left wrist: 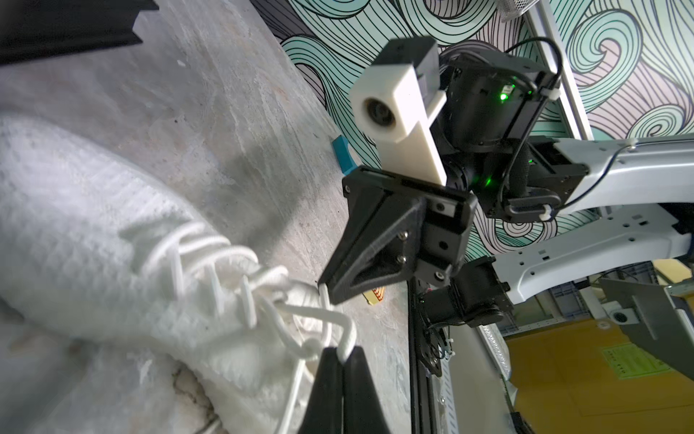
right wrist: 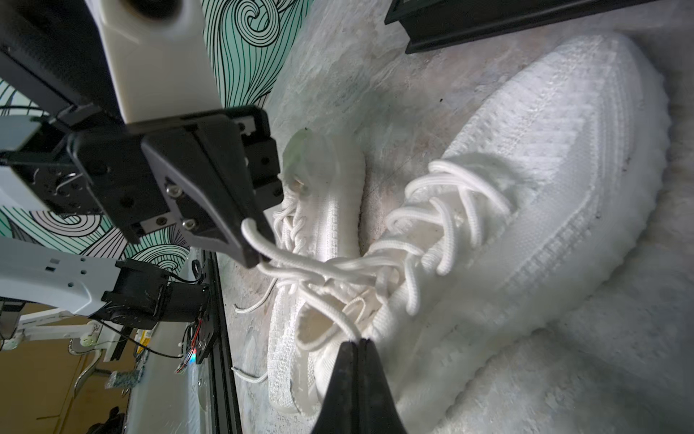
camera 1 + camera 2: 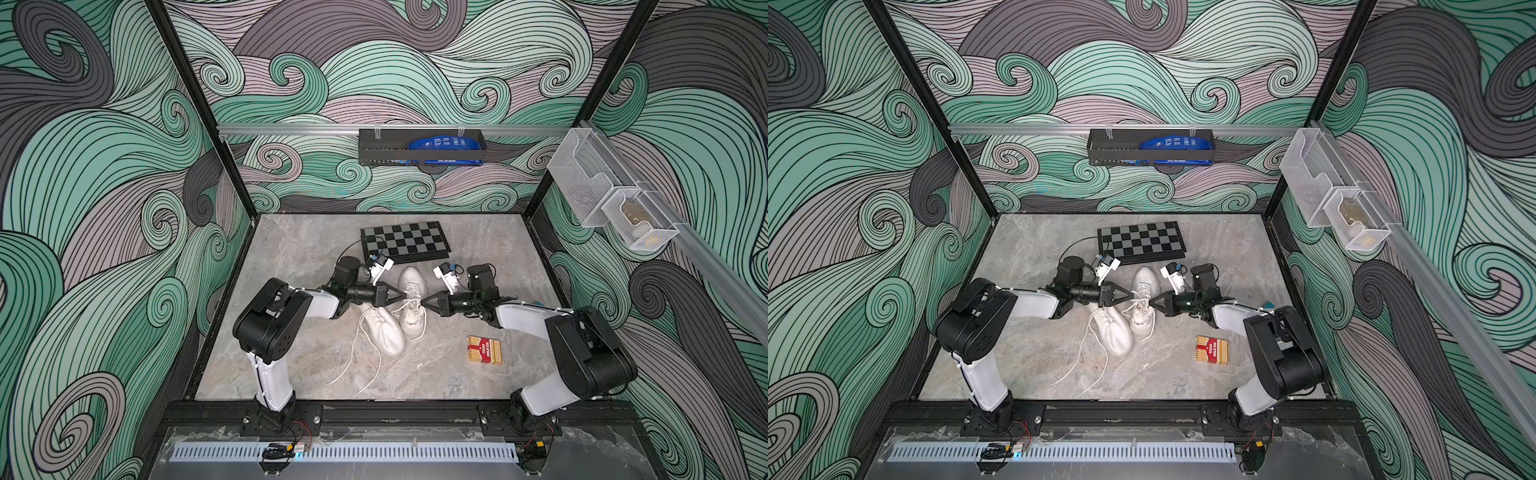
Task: Tie the shoes
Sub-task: Wrap the shoelace around the shoelace.
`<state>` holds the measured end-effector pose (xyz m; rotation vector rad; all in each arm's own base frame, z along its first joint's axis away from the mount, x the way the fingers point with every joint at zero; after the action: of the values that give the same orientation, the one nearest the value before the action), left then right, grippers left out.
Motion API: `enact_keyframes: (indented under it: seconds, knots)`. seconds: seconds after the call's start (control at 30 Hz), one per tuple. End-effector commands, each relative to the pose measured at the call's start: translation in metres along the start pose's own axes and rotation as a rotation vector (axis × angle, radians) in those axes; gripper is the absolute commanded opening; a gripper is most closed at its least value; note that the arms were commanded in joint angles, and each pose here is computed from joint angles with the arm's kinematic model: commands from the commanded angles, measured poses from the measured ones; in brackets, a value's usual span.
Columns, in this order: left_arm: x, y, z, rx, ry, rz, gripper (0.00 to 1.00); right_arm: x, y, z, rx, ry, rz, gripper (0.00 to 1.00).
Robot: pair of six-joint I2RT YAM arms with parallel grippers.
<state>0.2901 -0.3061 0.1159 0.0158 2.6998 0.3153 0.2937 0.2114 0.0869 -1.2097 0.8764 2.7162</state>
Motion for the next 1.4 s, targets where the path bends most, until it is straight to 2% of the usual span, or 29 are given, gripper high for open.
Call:
enact_keyframes:
  seconds: [0.0,0.13,0.37,0.63,0.8,0.9,1.0,1.1,1.23,1.37]
  knots:
    - [0.010,0.000,-0.013,0.027,-0.005,-0.006,0.00,-0.004,0.001,-0.008,0.062,-0.035,0.011,0.00]
    - [0.021,-0.001,-0.008,-0.005,-0.004,0.005,0.00,-0.014,0.002,-0.013,0.095,-0.030,0.006,0.00]
    - [0.023,-0.007,0.002,-0.123,-0.058,0.048,0.00,-0.033,-0.007,-0.006,0.073,-0.006,0.001,0.00]
    - [0.011,-0.004,-0.009,-0.131,-0.073,0.008,0.02,-0.019,-0.022,-0.004,0.071,-0.013,0.050,0.00]
    - [-0.006,0.006,-0.024,-0.145,-0.090,-0.064,0.36,-0.007,-0.022,-0.007,0.080,-0.021,0.075,0.00]
    - [-0.020,0.014,-0.035,-0.124,-0.086,-0.119,0.48,-0.002,-0.023,-0.008,0.083,-0.024,0.090,0.00]
    - [-0.034,0.022,-0.038,-0.108,-0.048,-0.173,0.53,0.000,-0.023,-0.008,0.083,-0.022,0.096,0.00]
    - [-0.041,0.023,-0.020,-0.138,0.027,-0.182,0.49,0.003,-0.023,-0.007,0.077,-0.020,0.101,0.00]
    - [-0.030,0.013,0.012,-0.200,0.110,-0.097,0.30,0.006,-0.024,-0.007,0.074,-0.018,0.108,0.00]
    - [-0.019,0.006,0.022,-0.197,0.147,-0.033,0.18,0.008,-0.025,-0.007,0.071,-0.017,0.113,0.00]
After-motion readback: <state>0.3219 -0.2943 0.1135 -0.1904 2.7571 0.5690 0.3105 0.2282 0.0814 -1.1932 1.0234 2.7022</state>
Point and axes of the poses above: each gripper's point midway between its finger pads, its own y axis back along the fingers, its own z axis along the line the jaws close on, x = y × z, the point moved 1 cm from there along y, back along the fingers, and after that the axes turned 15 degrees about y, right-handed, at the moved point
